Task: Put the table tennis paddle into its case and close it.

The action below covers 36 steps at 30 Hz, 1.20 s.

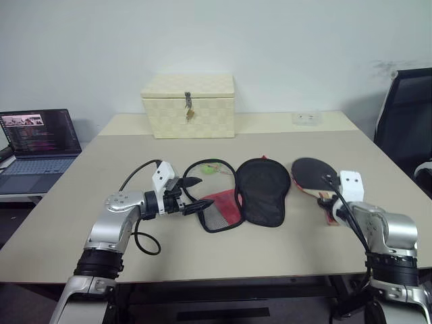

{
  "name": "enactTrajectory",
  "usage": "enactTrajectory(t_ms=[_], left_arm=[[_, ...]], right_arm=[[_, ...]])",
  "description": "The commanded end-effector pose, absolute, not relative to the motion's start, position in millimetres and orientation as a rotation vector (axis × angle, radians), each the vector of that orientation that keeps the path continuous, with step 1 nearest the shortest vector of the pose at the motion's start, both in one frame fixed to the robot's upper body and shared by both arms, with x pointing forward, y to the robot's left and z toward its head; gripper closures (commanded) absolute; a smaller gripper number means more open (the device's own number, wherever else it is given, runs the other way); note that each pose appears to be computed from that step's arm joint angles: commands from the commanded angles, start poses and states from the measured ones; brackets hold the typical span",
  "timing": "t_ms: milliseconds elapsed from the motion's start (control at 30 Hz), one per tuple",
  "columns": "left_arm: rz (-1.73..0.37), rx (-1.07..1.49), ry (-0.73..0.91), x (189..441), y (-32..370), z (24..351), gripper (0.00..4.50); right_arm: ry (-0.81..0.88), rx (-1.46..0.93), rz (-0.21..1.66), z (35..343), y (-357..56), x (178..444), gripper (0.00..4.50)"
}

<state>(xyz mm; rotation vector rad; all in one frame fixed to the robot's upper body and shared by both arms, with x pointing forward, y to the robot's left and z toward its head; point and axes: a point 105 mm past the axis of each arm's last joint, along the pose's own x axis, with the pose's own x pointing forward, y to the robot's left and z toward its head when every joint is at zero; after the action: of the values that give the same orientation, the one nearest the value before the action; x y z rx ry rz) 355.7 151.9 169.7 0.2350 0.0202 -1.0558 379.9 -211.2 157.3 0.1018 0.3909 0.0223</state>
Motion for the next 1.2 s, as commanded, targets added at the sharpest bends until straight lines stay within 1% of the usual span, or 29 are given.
enactTrajectory(t_ms=[33,167,300,367,567,733,1067,1200], left_arm=[[-1.129,0.253,-0.009,339.4,155.4,189.3,0.00],[-1.168,0.237,0.010,330.5,158.9,196.0,0.00],[-1.204,0.208,-0.003,322.2,158.4,211.0,0.00],[-1.201,0.222,-0.010,321.4,158.2,214.5,0.00],[-1.179,0.235,-0.006,322.2,160.6,214.4,0.00],[-1.164,0.249,-0.003,323.5,161.4,212.3,0.00],[-1.150,0.262,-0.002,324.4,163.1,211.4,0.00],[-1.145,0.265,-0.001,324.5,163.4,210.4,0.00]], right_arm=[[0.243,0.113,0.138,205.9,-168.7,376.7,3.41],[0.241,0.161,0.198,210.0,-134.9,375.2,3.41],[0.268,0.244,0.239,200.5,-98.1,376.9,3.41],[0.279,0.261,0.242,194.9,-89.0,379.2,3.41],[0.310,0.282,0.217,177.0,-83.3,388.1,3.41],[0.346,0.279,0.184,156.2,-82.9,396.3,3.41],[0.403,0.238,0.146,129.9,-88.3,397.9,3.41],[0.402,0.220,0.127,126.5,-91.7,398.3,3.41]])
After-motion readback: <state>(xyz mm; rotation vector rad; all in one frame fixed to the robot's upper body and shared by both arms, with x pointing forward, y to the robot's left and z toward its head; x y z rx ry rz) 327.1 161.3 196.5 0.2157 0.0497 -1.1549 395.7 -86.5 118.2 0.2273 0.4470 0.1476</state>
